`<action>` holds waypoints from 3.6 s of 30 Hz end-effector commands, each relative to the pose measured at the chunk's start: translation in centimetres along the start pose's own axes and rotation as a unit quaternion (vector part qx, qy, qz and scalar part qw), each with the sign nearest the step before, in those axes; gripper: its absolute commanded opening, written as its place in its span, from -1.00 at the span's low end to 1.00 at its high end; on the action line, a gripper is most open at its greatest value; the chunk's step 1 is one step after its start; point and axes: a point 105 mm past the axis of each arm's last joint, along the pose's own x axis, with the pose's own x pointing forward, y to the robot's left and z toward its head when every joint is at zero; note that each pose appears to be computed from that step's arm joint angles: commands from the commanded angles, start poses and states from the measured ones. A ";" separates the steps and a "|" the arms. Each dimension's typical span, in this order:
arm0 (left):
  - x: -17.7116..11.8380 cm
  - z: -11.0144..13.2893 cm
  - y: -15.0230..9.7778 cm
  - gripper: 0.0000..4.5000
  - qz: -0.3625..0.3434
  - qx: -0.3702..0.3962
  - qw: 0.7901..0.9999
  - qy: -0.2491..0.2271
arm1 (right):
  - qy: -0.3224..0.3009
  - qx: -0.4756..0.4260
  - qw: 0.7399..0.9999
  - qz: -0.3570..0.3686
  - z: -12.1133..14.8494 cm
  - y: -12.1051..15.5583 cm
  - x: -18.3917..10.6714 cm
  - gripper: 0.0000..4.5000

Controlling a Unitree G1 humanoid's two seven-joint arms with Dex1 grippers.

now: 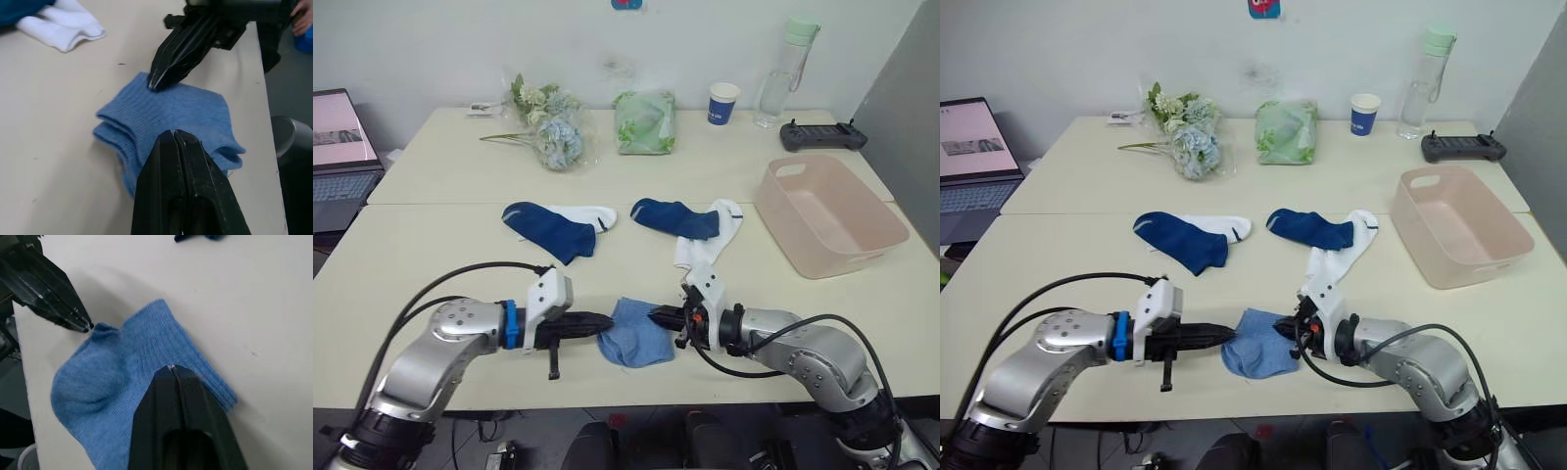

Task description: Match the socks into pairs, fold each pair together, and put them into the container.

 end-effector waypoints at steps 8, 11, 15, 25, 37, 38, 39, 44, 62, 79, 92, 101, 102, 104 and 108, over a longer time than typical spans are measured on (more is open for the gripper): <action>1.8 -1.1 0.1 -1.00 -0.008 0.011 1.000 0.014 | 0.002 -0.055 0.998 -0.008 0.5 0.2 2.0 -0.99; 1.4 -3.8 -0.1 -1.00 -0.001 -0.014 0.998 0.058 | -0.001 -0.057 0.998 0.001 0.2 0.8 1.8 -0.99; 0.6 -5.2 -0.3 -1.00 0.009 -0.030 0.997 0.077 | -0.001 -0.069 0.998 0.008 -0.1 0.9 1.1 -0.99; -0.9 -3.0 0.1 -1.00 0.015 -0.035 0.999 0.038 | 0.025 -0.122 0.990 0.059 -1.1 1.3 -2.5 -0.99; 0.1 1.2 3.0 -1.00 0.008 -0.061 0.998 -0.019 | -0.012 -0.118 0.990 0.073 1.7 2.0 -0.9 -0.99; 0.5 1.0 2.9 -1.00 0.005 -0.065 0.998 -0.015 | -0.009 -0.117 0.990 0.076 1.5 2.2 -0.7 -0.99; 0.6 0.8 2.9 -1.00 0.002 -0.067 0.998 -0.012 | -0.007 -0.115 0.990 0.078 1.4 2.3 -0.6 -0.99; 1.8 -1.0 2.2 -1.00 -0.001 -0.069 0.998 0.017 | 0.036 -0.128 0.987 0.092 -0.9 2.8 -0.3 -0.99; -1.0 -0.3 1.5 -1.00 -0.013 -0.034 0.999 0.009 | 0.015 -0.109 0.992 0.061 -1.2 2.6 -4.4 -0.99; -0.2 -0.4 0.2 -1.00 -0.058 -0.027 0.998 0.018 | 0.001 -0.108 0.994 0.012 -0.6 1.8 -5.2 -0.99; 0.1 -3.9 0.6 -1.00 -0.031 -0.010 0.996 0.081 | -0.017 0.035 0.999 0.007 0.7 0.6 -5.6 -0.83; -1.0 -4.5 0.9 -1.00 -0.019 -0.014 0.996 0.091 | 0.045 0.150 0.987 0.033 -0.6 0.9 -4.4 0.51; -1.0 -4.5 0.9 -1.00 -0.018 -0.014 0.996 0.092 | 0.052 0.154 0.986 0.031 -0.8 0.9 -4.3 0.66; -1.1 -4.5 0.9 -1.00 -0.016 -0.013 0.996 0.092 | 0.066 0.162 0.984 0.029 -1.3 0.9 -3.8 0.96; -1.2 -4.6 1.0 -1.00 -0.013 -0.014 0.995 0.094 | 0.088 0.175 0.980 0.039 -1.9 1.3 -2.8 0.96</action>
